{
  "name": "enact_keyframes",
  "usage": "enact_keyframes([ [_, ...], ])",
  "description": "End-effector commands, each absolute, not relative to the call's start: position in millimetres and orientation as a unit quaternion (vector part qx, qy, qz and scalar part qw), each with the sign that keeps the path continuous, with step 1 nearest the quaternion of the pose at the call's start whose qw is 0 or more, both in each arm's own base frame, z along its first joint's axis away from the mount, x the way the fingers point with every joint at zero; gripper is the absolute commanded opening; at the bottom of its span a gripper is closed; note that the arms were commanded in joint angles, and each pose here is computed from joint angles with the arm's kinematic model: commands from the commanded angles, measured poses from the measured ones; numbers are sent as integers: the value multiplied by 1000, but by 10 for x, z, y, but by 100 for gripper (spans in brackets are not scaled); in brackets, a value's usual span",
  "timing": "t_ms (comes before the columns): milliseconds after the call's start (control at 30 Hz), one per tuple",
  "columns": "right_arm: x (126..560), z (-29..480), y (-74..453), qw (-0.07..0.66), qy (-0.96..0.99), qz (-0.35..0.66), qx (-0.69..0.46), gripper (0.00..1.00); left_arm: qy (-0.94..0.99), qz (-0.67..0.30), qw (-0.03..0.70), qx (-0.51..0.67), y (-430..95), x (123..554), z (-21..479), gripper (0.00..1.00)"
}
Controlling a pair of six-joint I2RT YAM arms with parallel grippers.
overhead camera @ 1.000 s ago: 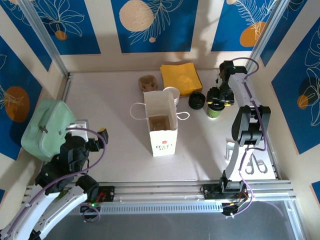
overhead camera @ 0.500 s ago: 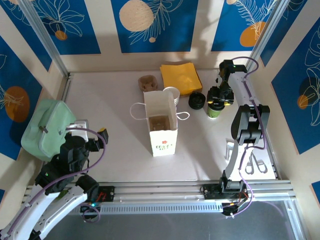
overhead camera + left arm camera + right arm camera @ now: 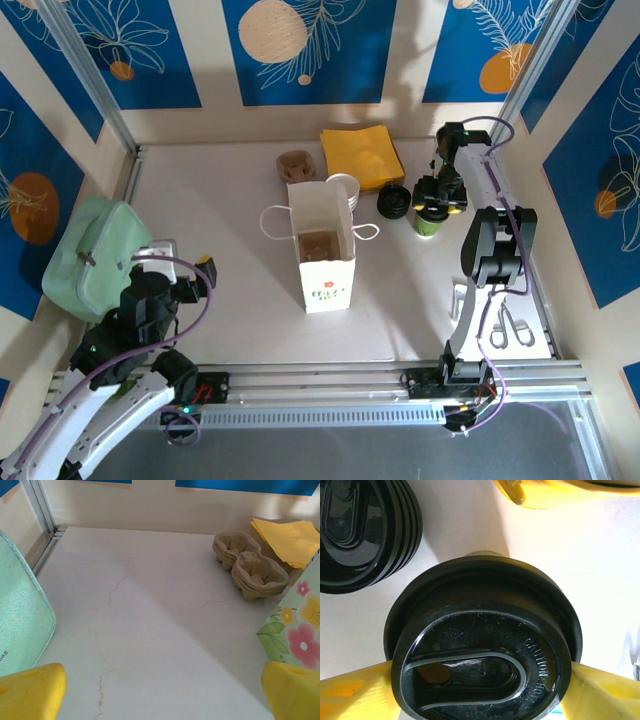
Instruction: Pack the takeout coffee
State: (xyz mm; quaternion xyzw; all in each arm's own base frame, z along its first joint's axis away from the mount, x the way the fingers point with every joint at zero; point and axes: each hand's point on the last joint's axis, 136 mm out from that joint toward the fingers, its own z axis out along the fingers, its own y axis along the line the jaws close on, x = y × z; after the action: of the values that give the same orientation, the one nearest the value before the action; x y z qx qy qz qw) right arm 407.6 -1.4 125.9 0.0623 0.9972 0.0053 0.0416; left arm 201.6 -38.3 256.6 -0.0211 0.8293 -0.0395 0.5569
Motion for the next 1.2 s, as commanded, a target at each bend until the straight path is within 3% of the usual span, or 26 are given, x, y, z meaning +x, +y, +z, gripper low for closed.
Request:
enact_keyframes([
  [0, 3931, 1046, 80, -10, 998, 18, 55, 78, 829, -37, 558, -18, -391, 2028, 2548, 99],
  [400, 3962, 981, 118, -11, 998, 20, 56, 75, 828, -38, 559, -17, -397, 2033, 2548, 99],
  [600, 3936, 901, 119, -22, 998, 15, 63, 79, 828, -40, 559, -17, -399, 2028, 2550, 100],
  [833, 3901, 879, 169, -27, 998, 13, 54, 72, 829, -41, 558, -18, -394, 2017, 2547, 99],
  [1167, 3841, 1167, 270, -5, 999, -3, 44, 70, 829, -41, 558, -18, -385, 2008, 2548, 99],
])
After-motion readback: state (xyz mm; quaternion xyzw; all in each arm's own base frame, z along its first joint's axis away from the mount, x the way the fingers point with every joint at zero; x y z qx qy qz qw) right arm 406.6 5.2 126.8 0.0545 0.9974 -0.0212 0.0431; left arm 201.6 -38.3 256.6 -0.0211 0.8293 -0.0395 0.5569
